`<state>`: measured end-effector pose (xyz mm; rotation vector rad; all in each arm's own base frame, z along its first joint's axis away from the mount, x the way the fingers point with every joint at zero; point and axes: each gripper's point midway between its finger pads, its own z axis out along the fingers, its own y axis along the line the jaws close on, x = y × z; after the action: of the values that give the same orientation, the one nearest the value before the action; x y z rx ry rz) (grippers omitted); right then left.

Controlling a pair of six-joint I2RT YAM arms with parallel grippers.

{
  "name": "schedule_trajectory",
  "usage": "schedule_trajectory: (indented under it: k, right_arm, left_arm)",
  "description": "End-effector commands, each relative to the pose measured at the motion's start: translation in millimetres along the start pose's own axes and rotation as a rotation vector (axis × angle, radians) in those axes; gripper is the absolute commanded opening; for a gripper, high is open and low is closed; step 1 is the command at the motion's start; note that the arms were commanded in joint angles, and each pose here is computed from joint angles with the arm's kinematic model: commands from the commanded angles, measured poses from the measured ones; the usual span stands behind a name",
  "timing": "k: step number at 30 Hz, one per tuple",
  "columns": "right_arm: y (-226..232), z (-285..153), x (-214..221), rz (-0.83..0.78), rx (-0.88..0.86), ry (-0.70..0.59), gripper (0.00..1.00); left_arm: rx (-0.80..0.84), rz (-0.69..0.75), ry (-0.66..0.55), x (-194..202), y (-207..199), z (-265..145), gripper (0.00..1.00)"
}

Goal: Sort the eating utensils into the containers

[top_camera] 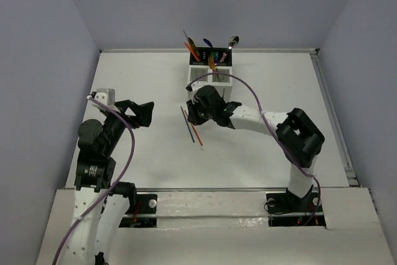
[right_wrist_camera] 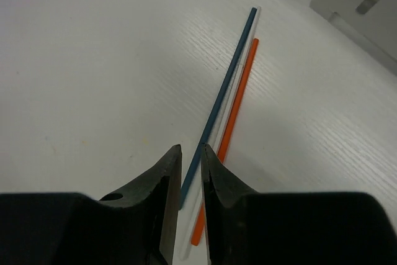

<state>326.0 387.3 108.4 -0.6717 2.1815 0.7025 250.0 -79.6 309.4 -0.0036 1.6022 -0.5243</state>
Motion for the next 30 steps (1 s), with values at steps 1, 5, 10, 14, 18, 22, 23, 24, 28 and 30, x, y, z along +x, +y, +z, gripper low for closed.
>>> schedule_trajectory:
  k: [1, 5, 10, 14, 18, 22, 23, 24, 28, 30]
  right_arm:
    - [6.7, 22.4, -0.6, 0.018, 0.039, 0.015, 0.29]
    - [4.8, 35.9, 7.0, 0.019, 0.065, 0.05, 0.29]
    - [-1.2, 44.9, 17.8, 0.029, 0.087, 0.073, 0.29]
    - [-4.3, 51.8, 27.4, 0.037, 0.094, 0.094, 0.29]
    - [-6.1, 57.8, 32.5, 0.039, 0.1, 0.111, 0.29]
    - [-7.1, 62.7, 35.7, 0.042, 0.103, 0.126, 0.26]
    - [-7.3, 63.5, 35.2, 0.042, 0.105, 0.126, 0.26]
    - [-7.6, 64.2, 35.8, 0.04, 0.105, 0.127, 0.25]
    - [-12.9, 67.9, 39.7, 0.023, 0.15, 0.139, 0.25]
    - [-18.4, 70.5, 38.6, 0.007, 0.18, 0.146, 0.27]
  left_arm:
    - [0.032, 0.007, -0.05, -12.4, -6.7, -0.1, 0.99]
    - [0.032, 0.007, -0.05, -12.7, -6.9, -0.7, 0.99]
    - [0.043, 0.009, -0.051, -13.1, -10.0, -1.4, 0.99]
    - [0.045, 0.011, -0.051, -13.3, -10.4, -2.0, 0.99]
    - [0.052, 0.012, -0.05, -12.9, -12.4, -1.9, 0.99]
    - [0.051, 0.011, -0.047, -12.2, -12.2, -2.0, 0.99]
    - [0.051, 0.01, -0.049, -12.7, -12.1, -1.9, 0.99]
    - [0.051, 0.011, -0.05, -13.0, -12.3, -2.2, 0.99]
    - [0.051, 0.01, -0.049, -12.7, -12.1, -1.9, 0.99]
    - [0.051, 0.012, -0.049, -12.7, -12.1, -1.9, 0.99]
